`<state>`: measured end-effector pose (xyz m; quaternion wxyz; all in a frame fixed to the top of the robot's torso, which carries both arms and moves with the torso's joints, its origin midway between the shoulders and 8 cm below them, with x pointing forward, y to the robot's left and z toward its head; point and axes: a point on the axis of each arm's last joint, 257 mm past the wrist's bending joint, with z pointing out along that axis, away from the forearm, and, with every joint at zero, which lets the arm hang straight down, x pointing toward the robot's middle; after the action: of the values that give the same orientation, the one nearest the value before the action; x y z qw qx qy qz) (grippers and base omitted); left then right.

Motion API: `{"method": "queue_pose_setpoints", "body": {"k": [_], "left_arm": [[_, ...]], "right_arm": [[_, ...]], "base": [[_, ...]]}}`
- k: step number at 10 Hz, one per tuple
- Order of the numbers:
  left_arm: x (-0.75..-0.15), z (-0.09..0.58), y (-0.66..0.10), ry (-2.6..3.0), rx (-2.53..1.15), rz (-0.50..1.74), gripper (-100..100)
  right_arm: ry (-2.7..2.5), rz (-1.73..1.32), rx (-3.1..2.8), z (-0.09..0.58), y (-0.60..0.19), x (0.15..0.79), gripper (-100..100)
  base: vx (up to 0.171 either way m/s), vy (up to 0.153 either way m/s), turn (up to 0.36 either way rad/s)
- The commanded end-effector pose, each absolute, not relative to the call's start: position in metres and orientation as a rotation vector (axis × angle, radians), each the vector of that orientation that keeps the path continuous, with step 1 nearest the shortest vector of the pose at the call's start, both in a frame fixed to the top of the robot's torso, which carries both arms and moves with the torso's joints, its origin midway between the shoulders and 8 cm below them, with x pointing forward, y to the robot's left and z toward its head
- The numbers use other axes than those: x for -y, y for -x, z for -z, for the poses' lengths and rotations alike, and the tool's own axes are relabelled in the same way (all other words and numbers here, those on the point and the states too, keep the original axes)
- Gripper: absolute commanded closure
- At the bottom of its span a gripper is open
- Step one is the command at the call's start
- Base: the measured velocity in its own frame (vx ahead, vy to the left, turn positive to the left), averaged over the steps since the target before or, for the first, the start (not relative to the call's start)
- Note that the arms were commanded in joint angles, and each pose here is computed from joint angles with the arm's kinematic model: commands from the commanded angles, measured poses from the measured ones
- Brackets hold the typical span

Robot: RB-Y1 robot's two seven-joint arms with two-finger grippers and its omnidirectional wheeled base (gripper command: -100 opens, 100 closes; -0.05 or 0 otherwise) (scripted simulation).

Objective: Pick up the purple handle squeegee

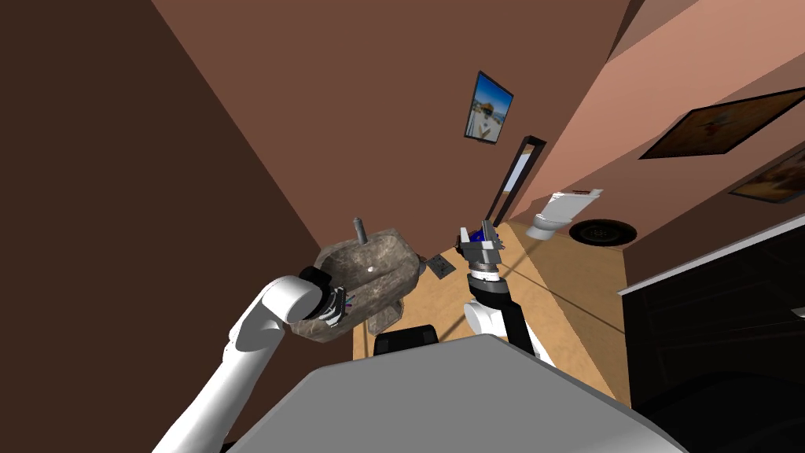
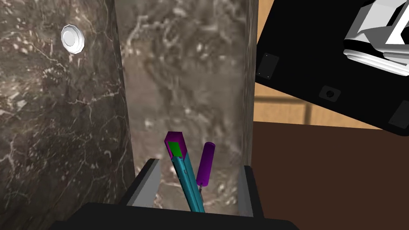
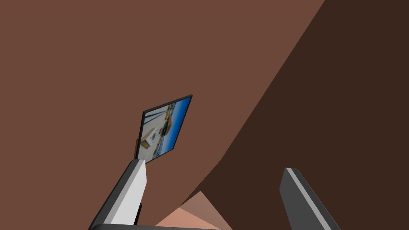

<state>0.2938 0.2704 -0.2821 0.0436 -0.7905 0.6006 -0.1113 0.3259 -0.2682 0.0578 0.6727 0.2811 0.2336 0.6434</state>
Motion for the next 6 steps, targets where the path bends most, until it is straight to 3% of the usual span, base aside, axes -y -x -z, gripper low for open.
{"method": "queue_pose_setpoints", "body": {"k": [1,4,5,6], "left_arm": [[-0.2704,0.2821,-0.2938,2.417,-1.836,0.34,100],[-0.2705,0.2824,-0.2934,2.42,-1.835,0.339,100],[-0.2705,0.2825,-0.2933,2.42,-1.835,0.338,0],[-0.2656,0.2754,-0.2892,2.414,-1.842,0.341,100]], "right_arm": [[-0.633,-1.449,-0.526,-0.0578,-0.3259,0.2682,0],[-0.633,-1.449,-0.526,-0.0578,-0.3259,0.2682,0],[-0.633,-1.449,-0.526,-0.0578,-0.3259,0.2682,0],[-0.633,-1.449,-0.526,-0.0578,-0.3259,0.2682,0]], "base": [[0.0,0.0,0.0],[0.0,0.0,0.0],[0.0,0.0,0.0],[0.019,0.015,0.036]]}}
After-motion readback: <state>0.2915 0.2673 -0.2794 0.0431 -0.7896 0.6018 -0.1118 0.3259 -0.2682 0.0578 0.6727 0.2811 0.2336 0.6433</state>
